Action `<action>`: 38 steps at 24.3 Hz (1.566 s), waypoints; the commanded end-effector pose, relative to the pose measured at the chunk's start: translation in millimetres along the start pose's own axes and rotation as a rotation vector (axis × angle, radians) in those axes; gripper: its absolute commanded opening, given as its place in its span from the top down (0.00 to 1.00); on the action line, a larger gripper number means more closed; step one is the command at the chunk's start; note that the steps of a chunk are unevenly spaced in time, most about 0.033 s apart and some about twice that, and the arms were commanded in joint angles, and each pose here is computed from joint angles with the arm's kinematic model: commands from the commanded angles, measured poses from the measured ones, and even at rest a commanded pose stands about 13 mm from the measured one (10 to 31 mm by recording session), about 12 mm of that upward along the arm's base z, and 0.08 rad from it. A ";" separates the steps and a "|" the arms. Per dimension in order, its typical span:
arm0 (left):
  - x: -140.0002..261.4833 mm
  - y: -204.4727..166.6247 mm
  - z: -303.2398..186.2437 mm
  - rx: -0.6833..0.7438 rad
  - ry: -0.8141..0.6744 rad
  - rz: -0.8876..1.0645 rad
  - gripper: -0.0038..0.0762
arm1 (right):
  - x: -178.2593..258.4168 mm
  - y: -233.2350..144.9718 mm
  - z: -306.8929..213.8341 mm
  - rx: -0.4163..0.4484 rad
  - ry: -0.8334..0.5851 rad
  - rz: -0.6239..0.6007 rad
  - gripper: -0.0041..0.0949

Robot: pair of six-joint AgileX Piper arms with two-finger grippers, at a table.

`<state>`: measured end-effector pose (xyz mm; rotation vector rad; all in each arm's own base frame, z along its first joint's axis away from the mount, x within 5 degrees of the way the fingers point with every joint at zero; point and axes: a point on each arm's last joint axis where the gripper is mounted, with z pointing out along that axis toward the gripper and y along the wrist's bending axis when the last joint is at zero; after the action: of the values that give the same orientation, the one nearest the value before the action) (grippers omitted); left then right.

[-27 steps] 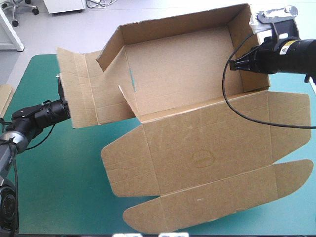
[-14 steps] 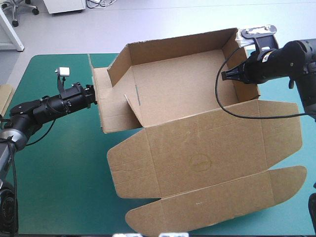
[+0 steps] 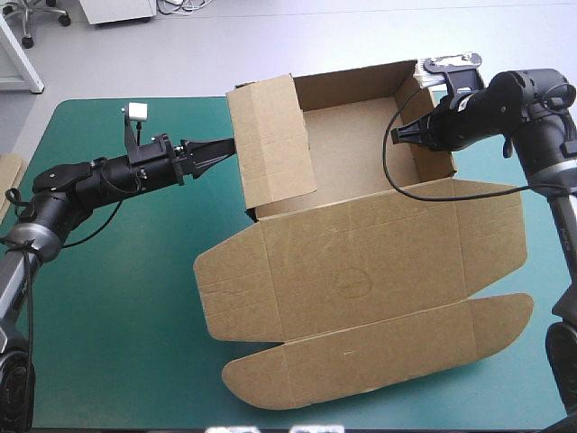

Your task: Fold the box

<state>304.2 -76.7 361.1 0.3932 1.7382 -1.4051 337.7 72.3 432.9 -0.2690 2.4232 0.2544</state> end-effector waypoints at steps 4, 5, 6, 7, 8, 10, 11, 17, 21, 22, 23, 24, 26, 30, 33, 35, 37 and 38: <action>-15.7 -23.4 -2.6 0.048 -0.072 -0.038 0.73 | -8.5 5.5 -26.8 -0.036 -0.129 0.017 0.98; -15.9 -23.5 -2.6 0.049 -0.074 -0.042 0.60 | -8.5 5.5 -26.8 -0.036 -0.129 0.017 0.98; -15.5 -24.1 -2.6 0.056 -0.070 -0.042 0.51 | -8.5 5.5 -26.8 -0.036 -0.129 0.018 0.98; -16.1 -25.6 -2.6 0.066 -0.066 -0.038 0.41 | -8.7 5.5 -26.8 -0.036 -0.130 0.018 0.98; -16.6 -27.8 -2.6 0.079 -0.057 -0.029 0.36 | -8.7 5.5 -26.8 -0.036 -0.130 0.018 0.98; -20.0 -32.8 -1.9 0.099 -0.053 -0.025 0.36 | -9.1 5.4 -26.9 -0.035 -0.136 0.018 0.98; -21.7 -34.6 -1.0 0.098 -0.051 -0.022 0.36 | -9.3 5.4 -26.9 -0.035 -0.137 0.018 0.98; -25.6 -43.7 14.1 0.019 0.007 0.003 0.36 | -9.7 5.7 -27.0 -0.039 -0.142 0.023 0.98; -26.9 -44.9 23.4 -0.093 0.044 0.011 0.36 | -9.7 5.7 -27.0 -0.039 -0.142 0.023 0.98; -27.2 -45.6 25.4 -0.114 0.051 0.011 0.36 | -9.7 5.7 -27.0 -0.039 -0.142 0.027 0.98; -27.5 -46.4 27.3 -0.135 0.057 0.011 0.36 | -9.7 5.4 -27.0 -0.036 -0.142 0.028 0.98; -27.9 -47.6 29.0 -0.151 0.063 0.012 0.36 | -9.7 5.2 -26.9 -0.034 -0.141 0.031 0.97; -30.5 -50.3 32.3 -0.201 0.072 0.017 0.36 | -9.8 4.3 -26.2 -0.026 -0.141 0.053 0.97; -36.0 -55.9 38.4 -0.330 0.089 0.066 0.36 | -10.0 3.5 -26.2 -0.020 -0.143 0.084 0.97; -41.1 -63.2 47.9 -0.426 0.104 0.110 0.36 | -10.3 2.7 -25.3 -0.015 -0.143 0.115 0.97; -43.9 -64.7 57.3 -0.456 0.129 0.119 0.36 | -10.6 4.0 -22.3 -0.035 -0.136 0.132 0.97; -43.7 -60.8 66.2 -0.495 0.184 0.106 0.36 | -10.9 6.5 -17.0 -0.050 -0.124 0.142 0.97; -43.5 -57.0 71.4 -0.531 0.224 0.105 0.38 | -11.0 9.8 -11.9 -0.056 -0.112 0.145 0.97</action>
<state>323.3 -146.1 410.5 0.3696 2.1792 -0.8314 344.4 73.2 426.2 -0.1298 2.4513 0.2940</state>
